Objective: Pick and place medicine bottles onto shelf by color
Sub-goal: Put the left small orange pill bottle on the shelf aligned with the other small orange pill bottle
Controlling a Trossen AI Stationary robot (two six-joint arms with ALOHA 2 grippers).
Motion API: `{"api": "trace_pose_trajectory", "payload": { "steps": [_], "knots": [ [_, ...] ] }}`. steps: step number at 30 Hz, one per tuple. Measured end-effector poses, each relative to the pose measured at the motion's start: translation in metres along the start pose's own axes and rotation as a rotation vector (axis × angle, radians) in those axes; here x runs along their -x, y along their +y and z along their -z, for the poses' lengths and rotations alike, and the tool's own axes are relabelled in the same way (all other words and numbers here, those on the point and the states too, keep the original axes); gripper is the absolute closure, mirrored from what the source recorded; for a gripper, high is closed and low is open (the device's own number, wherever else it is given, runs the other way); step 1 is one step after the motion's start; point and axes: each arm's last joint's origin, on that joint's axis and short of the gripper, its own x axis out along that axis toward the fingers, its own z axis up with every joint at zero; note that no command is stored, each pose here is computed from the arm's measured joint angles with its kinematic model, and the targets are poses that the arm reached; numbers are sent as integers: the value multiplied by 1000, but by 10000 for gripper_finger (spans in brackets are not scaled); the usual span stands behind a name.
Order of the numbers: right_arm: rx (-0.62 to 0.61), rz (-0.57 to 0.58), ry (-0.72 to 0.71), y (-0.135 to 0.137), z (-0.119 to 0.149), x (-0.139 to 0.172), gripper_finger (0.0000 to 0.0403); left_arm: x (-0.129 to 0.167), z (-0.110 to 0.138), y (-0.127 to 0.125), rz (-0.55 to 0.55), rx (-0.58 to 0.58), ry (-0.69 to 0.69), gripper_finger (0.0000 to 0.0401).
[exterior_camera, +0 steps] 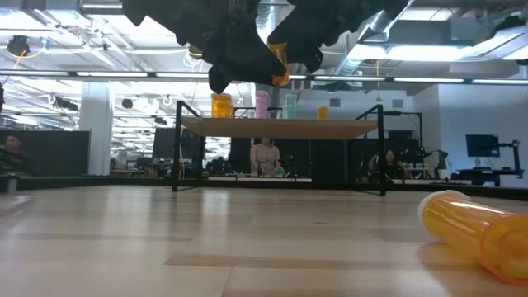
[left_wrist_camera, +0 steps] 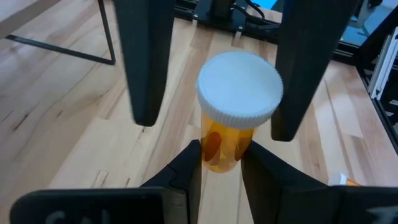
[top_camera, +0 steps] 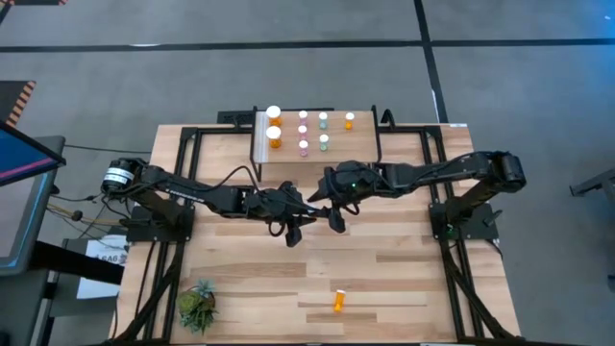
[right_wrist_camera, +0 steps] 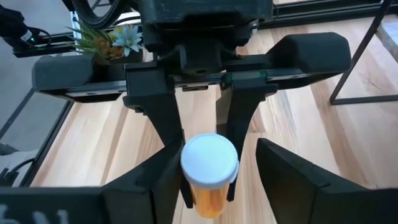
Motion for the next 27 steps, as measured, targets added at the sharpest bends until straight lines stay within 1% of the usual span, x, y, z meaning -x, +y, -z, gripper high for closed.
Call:
{"api": "trace_pose_trajectory", "payload": {
  "steps": [10,15,17,21,27],
  "knots": [
    [2,0,20,0,2,0,235,0,0,0,-6,0,1,323],
    [5,-1,22,0,2,0,256,0,0,0,-6,0,1,323],
    [5,-1,22,0,2,0,260,0,0,1,-11,-2,0,323],
    [8,2,21,0,2,0,262,0,1,2,-70,-14,-8,314],
    [6,5,24,-1,2,0,256,0,1,3,-94,-16,-7,274]
  ]
}}
